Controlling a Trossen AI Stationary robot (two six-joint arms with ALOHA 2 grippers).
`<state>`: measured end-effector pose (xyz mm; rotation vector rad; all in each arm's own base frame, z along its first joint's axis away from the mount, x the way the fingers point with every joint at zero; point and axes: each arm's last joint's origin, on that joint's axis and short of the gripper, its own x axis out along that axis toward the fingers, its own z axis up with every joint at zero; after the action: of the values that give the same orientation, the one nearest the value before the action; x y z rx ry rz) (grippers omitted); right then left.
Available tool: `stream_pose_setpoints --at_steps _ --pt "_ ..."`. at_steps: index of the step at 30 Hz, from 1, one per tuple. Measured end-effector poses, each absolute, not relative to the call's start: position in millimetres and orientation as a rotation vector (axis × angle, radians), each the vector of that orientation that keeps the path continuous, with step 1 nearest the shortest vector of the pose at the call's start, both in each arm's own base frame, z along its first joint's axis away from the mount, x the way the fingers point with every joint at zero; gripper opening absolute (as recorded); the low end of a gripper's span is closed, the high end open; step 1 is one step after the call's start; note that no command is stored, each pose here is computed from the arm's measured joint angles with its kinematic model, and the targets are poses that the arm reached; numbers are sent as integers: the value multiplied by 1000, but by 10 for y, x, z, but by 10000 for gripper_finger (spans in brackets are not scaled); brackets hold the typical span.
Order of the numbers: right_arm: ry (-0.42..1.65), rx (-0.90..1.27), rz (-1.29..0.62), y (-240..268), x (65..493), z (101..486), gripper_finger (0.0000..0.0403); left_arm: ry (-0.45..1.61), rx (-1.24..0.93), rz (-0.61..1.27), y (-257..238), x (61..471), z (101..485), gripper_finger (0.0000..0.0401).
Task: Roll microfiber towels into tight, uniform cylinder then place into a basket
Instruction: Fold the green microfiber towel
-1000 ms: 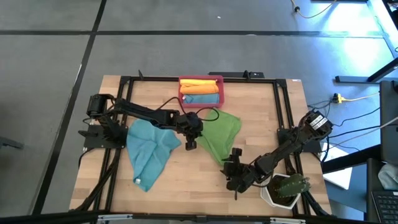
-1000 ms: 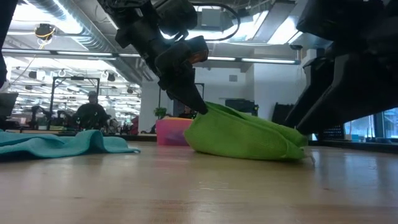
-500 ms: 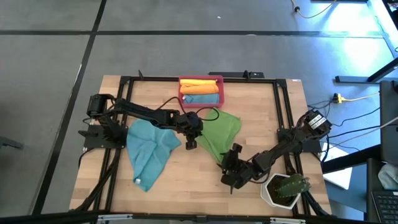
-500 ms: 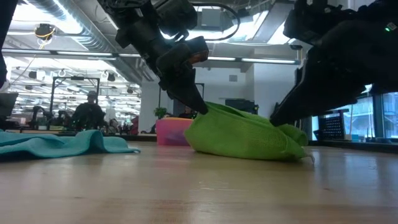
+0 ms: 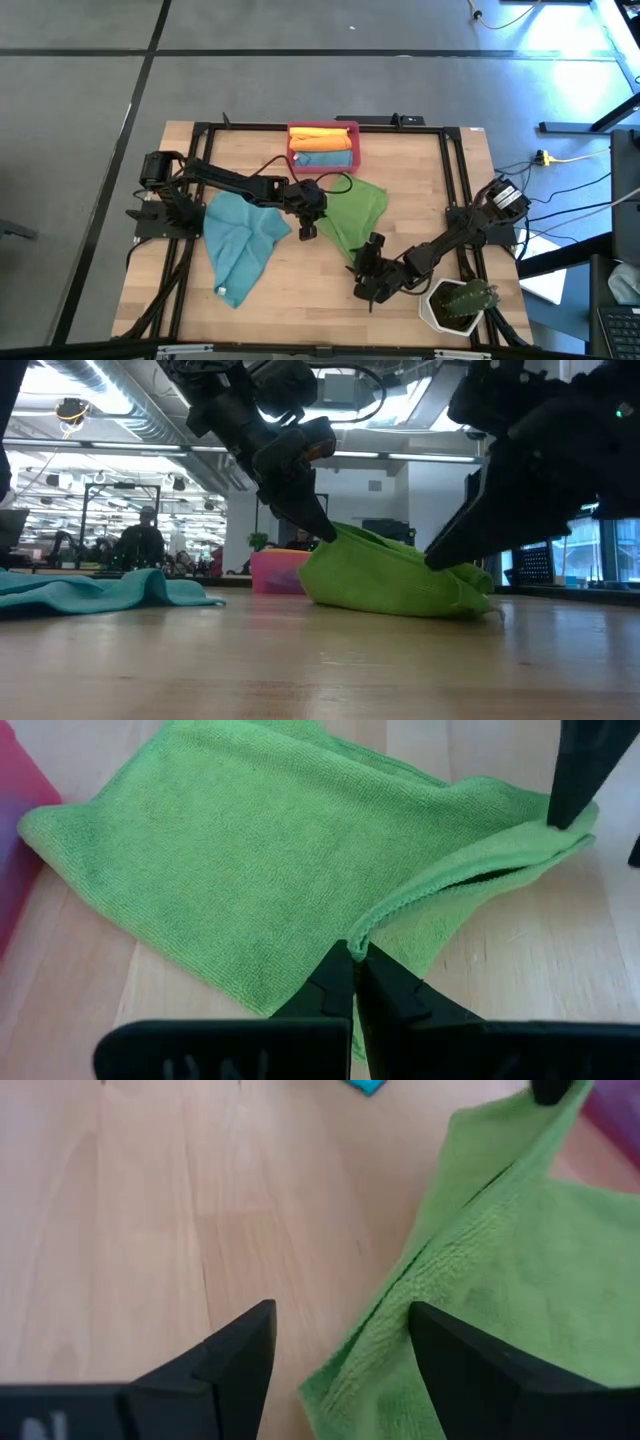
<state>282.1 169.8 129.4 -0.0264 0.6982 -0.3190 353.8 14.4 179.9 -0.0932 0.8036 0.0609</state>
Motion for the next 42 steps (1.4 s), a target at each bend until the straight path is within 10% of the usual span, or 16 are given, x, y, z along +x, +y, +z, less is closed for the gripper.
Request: stream_pose_setpoints --at_steps 15,30,42 --pt "767 -42 -350 1682 2809 1090 225 798 -94 62 144 3542 1803 0" --pt "942 0 -310 1693 2772 1120 19 799 -125 33 113 3542 1803 0" --pt "978 -3 -170 1702 2717 1684 9 948 -88 -87 -442 3377 1782 0"
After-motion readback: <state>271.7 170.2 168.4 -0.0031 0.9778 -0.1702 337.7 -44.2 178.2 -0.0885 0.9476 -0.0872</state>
